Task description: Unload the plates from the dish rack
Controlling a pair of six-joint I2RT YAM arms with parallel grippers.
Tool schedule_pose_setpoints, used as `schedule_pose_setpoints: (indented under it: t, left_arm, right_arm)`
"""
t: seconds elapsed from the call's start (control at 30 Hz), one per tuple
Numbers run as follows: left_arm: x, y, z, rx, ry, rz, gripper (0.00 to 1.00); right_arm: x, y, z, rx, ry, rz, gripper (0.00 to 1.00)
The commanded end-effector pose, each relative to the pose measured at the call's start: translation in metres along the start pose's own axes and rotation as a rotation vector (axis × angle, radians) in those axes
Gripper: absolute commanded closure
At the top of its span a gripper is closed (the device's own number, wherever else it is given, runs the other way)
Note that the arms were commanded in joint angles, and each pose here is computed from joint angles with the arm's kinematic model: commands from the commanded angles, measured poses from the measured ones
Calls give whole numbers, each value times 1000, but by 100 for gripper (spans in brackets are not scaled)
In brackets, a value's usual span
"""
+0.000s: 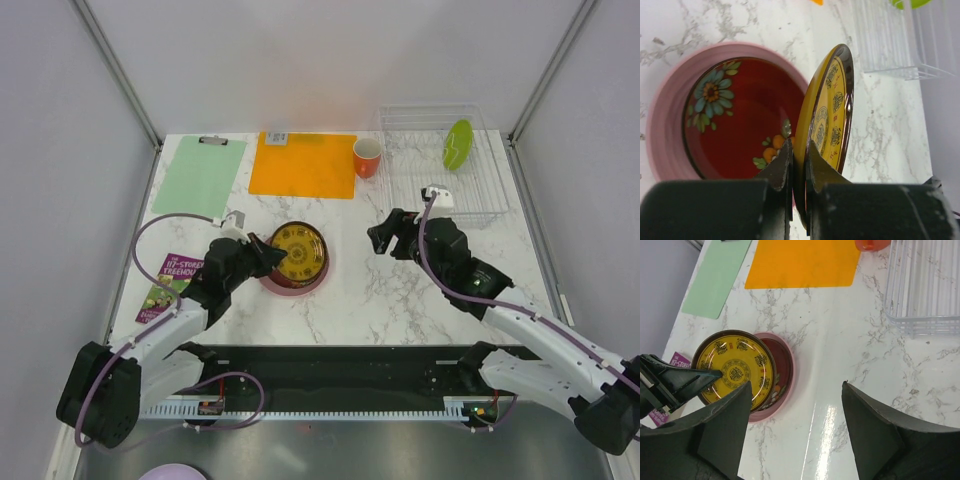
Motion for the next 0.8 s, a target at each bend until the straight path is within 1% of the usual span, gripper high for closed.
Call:
schedule_pose_setpoints:
  t: [0.0,0.13,0.27,0.37,0.5,0.6,0.67,0.7,0.73,0.77]
  left_arm:
    - [-8,5,12,-33,41,-47,98]
    - [-13,1,27,-12,79,-42,98]
    - [-20,-7,40,5,106,-5,98]
    - [-24,-9,45,26,93,3,98]
    - [-32,-19,50,55,74,55,94]
    - [-35,-22,51,71,54,71,87]
    - [-36,-25,52,79,46,83,78]
    - [-36,-27,52,87,43,87,72]
    - [-35,-28,52,91,39,87,58]
    - [-34,-28,51,92,34,85,52]
  right_arm:
    - [-3,6,-2,39,-39,-8,21]
    - [-10,2,-2,53,-48,19,21]
    - [-13,1,-3,63,-55,27,21]
    - [-16,1,-3,69,-60,32,21]
    - [-19,-1,-5,75,-67,40,21]
    - [-22,-3,-6,77,-76,50,21]
    - [-23,-5,-7,76,-80,56,21]
    - [-23,-5,-8,78,-82,56,21]
    - [-23,-5,-7,78,-81,57,21]
    - [-23,-5,-8,81,-84,56,21]
Point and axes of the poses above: each gripper's point midway between its finger pads, its own x axis back along the fingers, its own z axis along the line the jaws close on, y = z × x, the point moved 7 cm from there along x, back along the fingers, and after that the axes turned 3 degrees about -x, right-handed, at the moved point
